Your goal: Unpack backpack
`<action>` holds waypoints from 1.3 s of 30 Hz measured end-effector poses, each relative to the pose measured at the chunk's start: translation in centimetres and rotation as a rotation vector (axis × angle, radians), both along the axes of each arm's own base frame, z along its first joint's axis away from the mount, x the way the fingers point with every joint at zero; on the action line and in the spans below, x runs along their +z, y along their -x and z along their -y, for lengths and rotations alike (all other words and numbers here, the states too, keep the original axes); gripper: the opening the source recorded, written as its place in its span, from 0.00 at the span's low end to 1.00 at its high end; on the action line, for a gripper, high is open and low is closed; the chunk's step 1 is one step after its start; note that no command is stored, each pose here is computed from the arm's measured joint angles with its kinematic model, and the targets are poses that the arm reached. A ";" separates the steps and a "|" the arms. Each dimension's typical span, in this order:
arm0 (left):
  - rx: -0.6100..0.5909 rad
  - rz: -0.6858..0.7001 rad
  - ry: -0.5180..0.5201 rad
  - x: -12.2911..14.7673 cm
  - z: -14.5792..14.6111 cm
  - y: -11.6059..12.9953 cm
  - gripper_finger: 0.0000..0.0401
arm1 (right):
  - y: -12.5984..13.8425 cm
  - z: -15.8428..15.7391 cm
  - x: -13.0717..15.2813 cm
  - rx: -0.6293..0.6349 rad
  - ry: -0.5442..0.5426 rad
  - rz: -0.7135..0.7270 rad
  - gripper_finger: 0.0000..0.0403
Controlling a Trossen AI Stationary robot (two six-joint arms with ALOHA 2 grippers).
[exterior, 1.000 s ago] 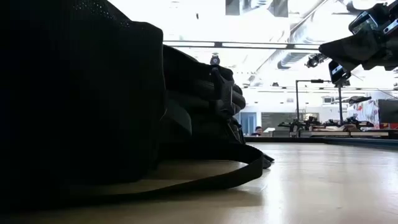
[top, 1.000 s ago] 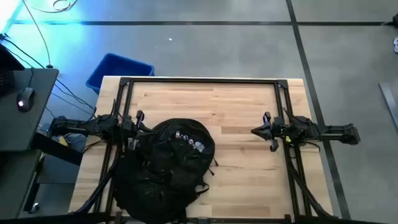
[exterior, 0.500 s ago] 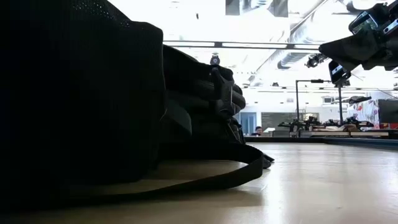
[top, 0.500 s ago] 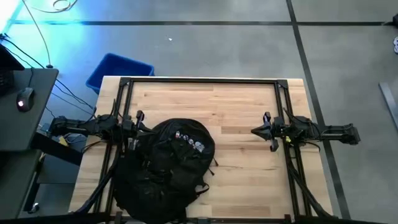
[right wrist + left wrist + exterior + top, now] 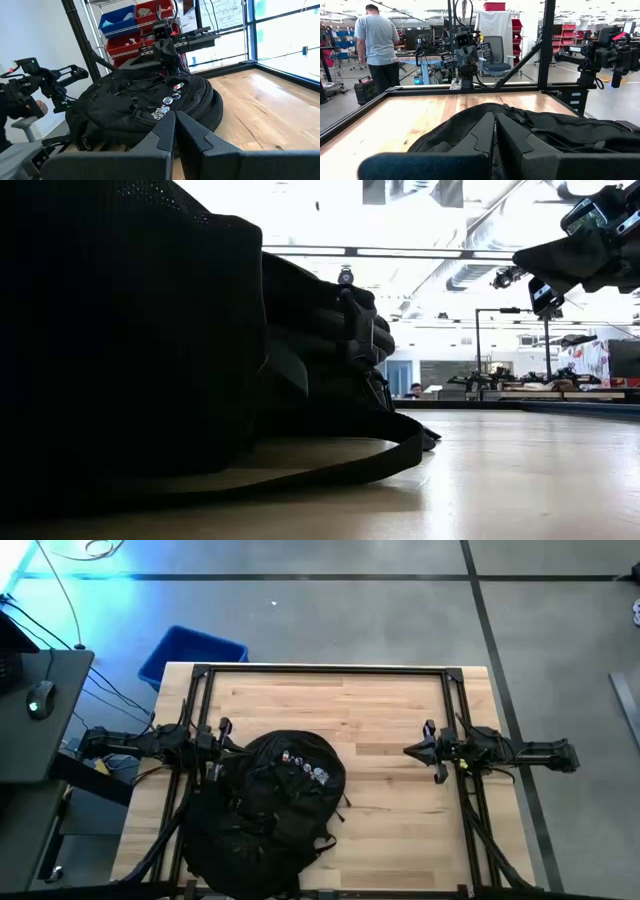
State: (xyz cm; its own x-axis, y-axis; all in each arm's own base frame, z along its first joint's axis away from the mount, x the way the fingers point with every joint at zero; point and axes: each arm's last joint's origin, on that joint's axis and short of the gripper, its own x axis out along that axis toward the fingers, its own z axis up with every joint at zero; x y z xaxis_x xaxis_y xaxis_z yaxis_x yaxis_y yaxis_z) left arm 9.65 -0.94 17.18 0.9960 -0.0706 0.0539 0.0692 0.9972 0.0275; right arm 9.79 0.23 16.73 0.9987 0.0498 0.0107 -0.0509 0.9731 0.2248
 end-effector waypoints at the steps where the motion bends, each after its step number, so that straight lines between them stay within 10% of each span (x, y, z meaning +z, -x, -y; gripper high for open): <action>1: 0.000 0.000 0.000 0.0 0.0 0.0 0.00 | 0.0 0.0 0.0 0.000 0.000 0.000 0.00; 16: 0.000 0.000 0.000 0.0 0.0 0.0 0.00 | 0.3 0.6 2.2 -0.212 -0.036 0.229 0.00; 23: 0.000 0.000 0.000 0.0 0.0 0.0 0.00 | 0.0 -0.2 5.3 0.019 0.192 0.349 0.00; 31: 0.000 -0.002 0.000 0.0 0.0 0.0 0.00 | -4.2 -0.3 11.1 0.089 0.417 0.048 0.03; 39: 0.013 0.010 0.001 0.1 0.0 0.0 0.00 | -11.6 -0.4 13.0 0.227 0.623 -0.368 0.37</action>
